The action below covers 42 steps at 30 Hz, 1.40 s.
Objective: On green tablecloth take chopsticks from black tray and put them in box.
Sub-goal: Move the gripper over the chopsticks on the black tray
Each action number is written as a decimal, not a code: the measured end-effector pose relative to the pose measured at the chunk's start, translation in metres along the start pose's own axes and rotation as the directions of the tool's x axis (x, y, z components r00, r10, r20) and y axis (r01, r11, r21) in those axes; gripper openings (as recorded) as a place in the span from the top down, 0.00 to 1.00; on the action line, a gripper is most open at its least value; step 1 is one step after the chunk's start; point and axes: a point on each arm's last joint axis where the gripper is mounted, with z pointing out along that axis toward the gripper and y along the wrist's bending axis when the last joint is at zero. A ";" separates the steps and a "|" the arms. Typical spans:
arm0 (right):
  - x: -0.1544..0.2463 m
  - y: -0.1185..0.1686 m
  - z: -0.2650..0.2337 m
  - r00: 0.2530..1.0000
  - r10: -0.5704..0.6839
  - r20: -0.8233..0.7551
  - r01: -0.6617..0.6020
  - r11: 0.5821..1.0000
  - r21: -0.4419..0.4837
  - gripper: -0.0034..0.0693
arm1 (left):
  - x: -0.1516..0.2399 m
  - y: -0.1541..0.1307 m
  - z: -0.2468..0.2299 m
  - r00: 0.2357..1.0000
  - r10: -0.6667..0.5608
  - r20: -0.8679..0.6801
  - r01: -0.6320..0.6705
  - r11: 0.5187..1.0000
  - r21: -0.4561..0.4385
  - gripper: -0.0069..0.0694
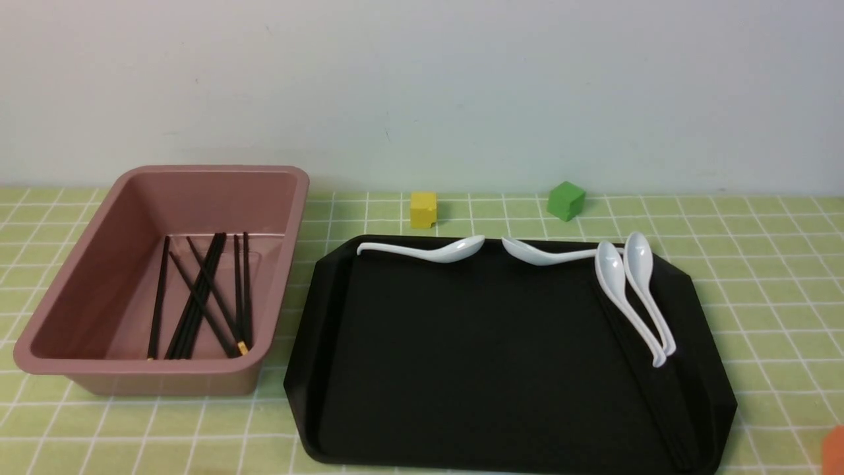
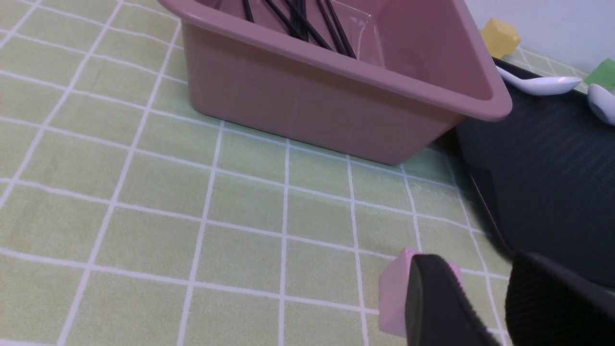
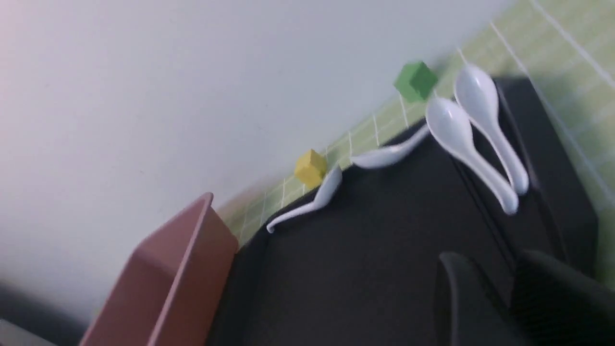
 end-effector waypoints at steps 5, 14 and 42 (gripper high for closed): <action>-0.035 0.024 0.024 0.946 -0.189 -0.262 0.212 0.975 0.061 0.94 | 0.000 0.000 0.000 1.000 0.000 0.000 0.000 1.000 0.000 0.60; -0.028 0.004 0.098 0.673 -0.065 -0.737 0.230 0.965 0.125 0.95 | 0.000 0.000 0.000 1.000 0.000 0.000 0.000 1.000 0.000 0.60; 0.021 -0.018 0.282 0.361 -0.062 -0.931 0.499 0.856 0.137 0.74 | 0.000 0.000 0.000 1.000 0.001 0.000 -0.001 1.000 0.000 0.60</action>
